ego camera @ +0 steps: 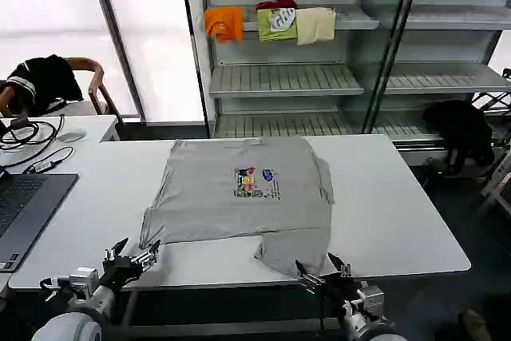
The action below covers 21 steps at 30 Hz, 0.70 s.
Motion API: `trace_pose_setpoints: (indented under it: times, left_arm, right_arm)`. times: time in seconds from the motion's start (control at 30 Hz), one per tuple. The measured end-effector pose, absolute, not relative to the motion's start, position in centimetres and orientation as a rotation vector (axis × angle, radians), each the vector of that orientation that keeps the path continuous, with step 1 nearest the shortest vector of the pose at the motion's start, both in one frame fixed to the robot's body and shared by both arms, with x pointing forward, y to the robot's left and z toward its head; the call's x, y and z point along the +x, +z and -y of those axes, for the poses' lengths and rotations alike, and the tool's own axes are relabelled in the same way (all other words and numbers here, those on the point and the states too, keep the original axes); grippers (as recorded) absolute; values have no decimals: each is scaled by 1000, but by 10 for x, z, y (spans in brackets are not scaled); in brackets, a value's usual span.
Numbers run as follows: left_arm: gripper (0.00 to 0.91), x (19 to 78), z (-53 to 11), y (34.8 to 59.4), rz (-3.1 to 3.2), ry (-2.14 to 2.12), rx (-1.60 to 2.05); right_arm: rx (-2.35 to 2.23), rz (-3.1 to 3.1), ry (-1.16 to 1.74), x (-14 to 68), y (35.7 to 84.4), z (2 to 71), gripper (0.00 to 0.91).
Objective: Fold and organize the clothes.
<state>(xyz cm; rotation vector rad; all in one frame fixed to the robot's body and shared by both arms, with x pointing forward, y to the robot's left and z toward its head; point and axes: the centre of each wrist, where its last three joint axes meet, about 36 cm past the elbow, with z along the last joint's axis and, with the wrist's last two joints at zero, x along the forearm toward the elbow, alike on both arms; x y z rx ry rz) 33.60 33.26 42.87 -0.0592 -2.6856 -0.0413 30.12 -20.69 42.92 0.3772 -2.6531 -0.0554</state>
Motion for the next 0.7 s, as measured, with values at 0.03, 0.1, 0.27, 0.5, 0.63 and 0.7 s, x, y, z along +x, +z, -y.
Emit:
trace_pose_setpoints:
  times: [0.03,0.1,0.27,0.5,0.63,0.7]
  left_arm:
    - [20,336,-333,428,2683,-40,-59]
    - [10,337,-333,426,2679,-37,-64]
    - [10,336,-333,424,2673,-26,-74]
    - [0,336,-334,422,2668,-2,-99]
    - [0,336,-335,422,2670,13,-112]
    - [0,335,-335,423,2673,20,-119]
  right_arm:
    - [377,2653,-56,301,428,207,0]
    - [379,2654,-60,301,427,206,0]
    - [380,2661,-70,302,426,205,0]
    - [388,2670,-83,301,424,205,0]
    - [398,2675,-94,299,424,205,0]
    - [401,2687,-101,300,426,205,0]
